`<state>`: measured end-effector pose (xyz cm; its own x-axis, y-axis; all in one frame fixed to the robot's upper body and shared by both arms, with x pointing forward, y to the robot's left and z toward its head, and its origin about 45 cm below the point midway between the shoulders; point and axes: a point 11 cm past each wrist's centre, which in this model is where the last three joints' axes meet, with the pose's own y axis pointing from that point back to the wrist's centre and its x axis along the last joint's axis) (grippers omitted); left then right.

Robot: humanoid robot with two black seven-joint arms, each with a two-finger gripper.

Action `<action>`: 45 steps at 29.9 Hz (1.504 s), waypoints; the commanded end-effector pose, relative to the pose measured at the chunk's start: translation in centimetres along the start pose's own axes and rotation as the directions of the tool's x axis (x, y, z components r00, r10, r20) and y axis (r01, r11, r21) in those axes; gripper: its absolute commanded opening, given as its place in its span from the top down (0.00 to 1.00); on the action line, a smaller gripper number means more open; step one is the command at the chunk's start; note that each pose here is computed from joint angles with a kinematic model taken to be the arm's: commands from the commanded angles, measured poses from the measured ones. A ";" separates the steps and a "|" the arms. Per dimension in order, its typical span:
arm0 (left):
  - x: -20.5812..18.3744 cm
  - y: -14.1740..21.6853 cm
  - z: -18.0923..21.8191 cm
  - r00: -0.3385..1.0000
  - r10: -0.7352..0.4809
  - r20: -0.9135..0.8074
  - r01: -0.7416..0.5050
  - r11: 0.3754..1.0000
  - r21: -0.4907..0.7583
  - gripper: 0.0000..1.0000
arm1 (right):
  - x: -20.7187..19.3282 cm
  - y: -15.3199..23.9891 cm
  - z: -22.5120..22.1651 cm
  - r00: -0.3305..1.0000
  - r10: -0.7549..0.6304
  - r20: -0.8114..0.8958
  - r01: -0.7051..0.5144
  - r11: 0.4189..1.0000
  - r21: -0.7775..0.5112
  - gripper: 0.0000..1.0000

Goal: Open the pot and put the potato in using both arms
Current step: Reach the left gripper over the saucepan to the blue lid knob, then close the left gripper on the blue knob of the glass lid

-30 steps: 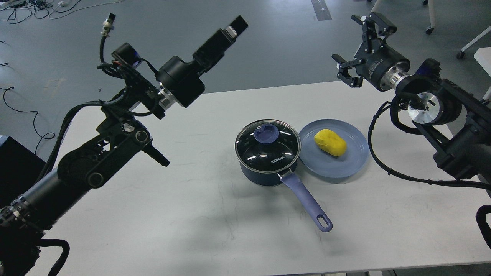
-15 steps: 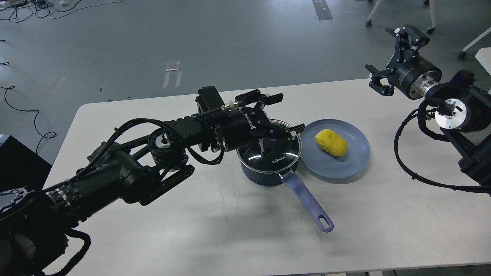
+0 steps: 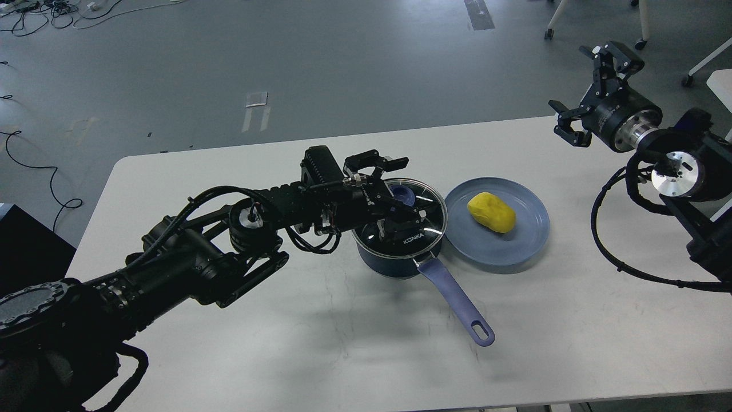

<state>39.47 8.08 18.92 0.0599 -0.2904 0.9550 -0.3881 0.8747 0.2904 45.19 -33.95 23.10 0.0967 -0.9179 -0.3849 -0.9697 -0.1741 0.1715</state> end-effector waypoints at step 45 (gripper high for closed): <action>-3.6 0.7 -0.1 0.996 -0.040 -0.079 0.042 0.999 0.030 0.02 | 0.3 0.2 0.4 1.000 0.006 0.003 -0.006 1.000 0.000 0.00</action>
<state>38.90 9.55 15.75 0.1464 -0.2903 0.9457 -0.4054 0.8544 0.3250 44.91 -34.10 22.61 0.0895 -0.9181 -0.3861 -0.9698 -0.1686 0.1761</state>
